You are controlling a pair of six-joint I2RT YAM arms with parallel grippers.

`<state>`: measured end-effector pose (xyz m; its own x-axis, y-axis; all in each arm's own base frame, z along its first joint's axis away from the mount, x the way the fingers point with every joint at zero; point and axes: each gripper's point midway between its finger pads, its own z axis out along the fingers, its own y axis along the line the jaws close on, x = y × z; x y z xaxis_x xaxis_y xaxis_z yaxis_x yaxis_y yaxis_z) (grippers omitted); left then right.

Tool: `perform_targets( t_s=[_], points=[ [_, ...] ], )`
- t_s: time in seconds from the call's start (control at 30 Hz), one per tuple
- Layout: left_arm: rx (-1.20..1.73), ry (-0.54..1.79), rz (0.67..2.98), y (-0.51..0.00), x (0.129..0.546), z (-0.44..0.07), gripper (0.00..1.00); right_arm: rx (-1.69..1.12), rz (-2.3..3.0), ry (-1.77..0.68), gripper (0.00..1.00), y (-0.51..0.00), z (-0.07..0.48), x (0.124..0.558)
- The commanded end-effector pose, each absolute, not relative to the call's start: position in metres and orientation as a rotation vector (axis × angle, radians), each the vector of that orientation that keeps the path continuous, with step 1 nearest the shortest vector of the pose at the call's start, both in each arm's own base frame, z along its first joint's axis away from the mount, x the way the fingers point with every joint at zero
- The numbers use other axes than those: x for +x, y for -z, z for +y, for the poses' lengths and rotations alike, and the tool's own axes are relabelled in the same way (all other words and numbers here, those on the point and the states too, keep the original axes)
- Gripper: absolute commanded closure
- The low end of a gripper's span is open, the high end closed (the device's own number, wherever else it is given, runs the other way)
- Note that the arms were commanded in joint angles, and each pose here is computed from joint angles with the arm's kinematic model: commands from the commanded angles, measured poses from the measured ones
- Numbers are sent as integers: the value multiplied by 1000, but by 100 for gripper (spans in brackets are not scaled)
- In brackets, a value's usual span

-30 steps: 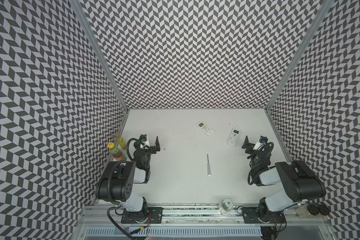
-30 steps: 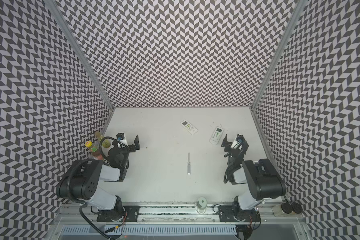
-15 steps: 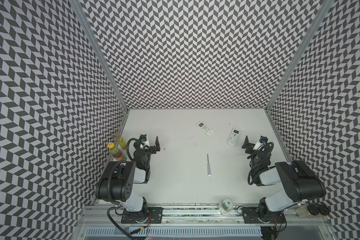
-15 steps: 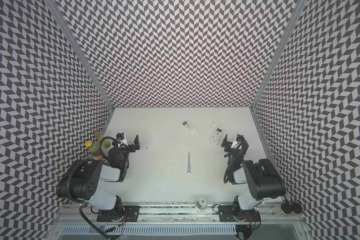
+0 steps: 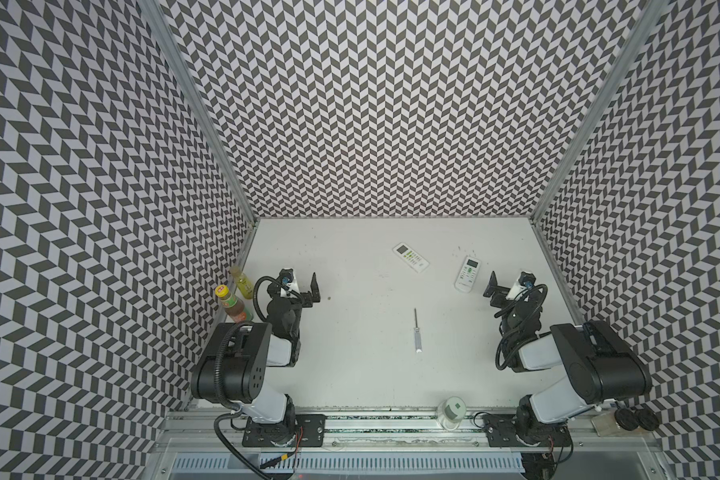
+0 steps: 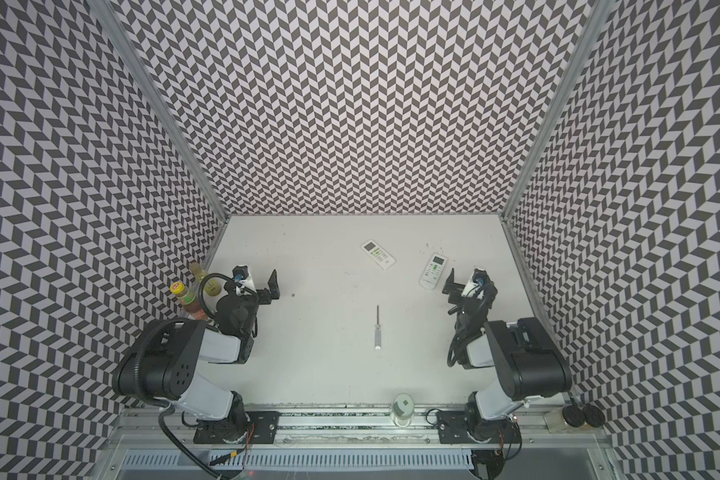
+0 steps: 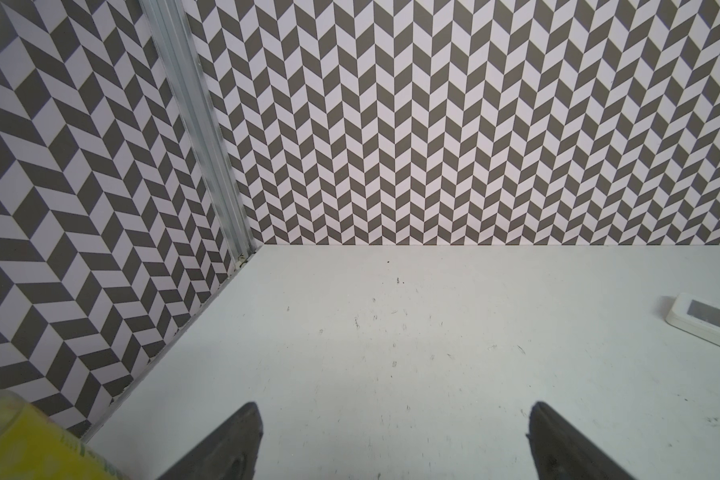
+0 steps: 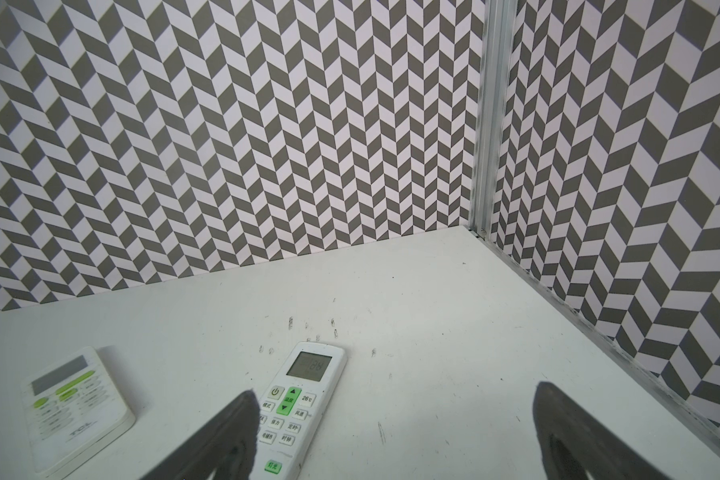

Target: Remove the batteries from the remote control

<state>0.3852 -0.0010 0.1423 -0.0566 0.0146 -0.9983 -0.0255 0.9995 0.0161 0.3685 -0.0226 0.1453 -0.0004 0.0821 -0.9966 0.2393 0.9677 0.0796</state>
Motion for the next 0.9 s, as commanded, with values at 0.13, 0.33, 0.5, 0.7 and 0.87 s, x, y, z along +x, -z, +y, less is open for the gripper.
perform_targets(
  t_s=[0.13,0.33,0.5,0.7,0.87],
  points=[
    [-17,-36,1607,-148,385,0,0,259,1529,110,1,-154,-22,368],
    [36,-13,1597,-156,384,-8,0,261,1503,111,0,-161,-23,360],
    [127,-3,1591,-186,385,-24,0,251,1474,122,1,-176,-20,353],
    [243,7,1736,-225,404,-43,0,279,1450,70,0,-209,-13,348],
    [160,98,1708,-278,387,-45,0,266,1486,-62,1,-222,5,364]
  ],
)
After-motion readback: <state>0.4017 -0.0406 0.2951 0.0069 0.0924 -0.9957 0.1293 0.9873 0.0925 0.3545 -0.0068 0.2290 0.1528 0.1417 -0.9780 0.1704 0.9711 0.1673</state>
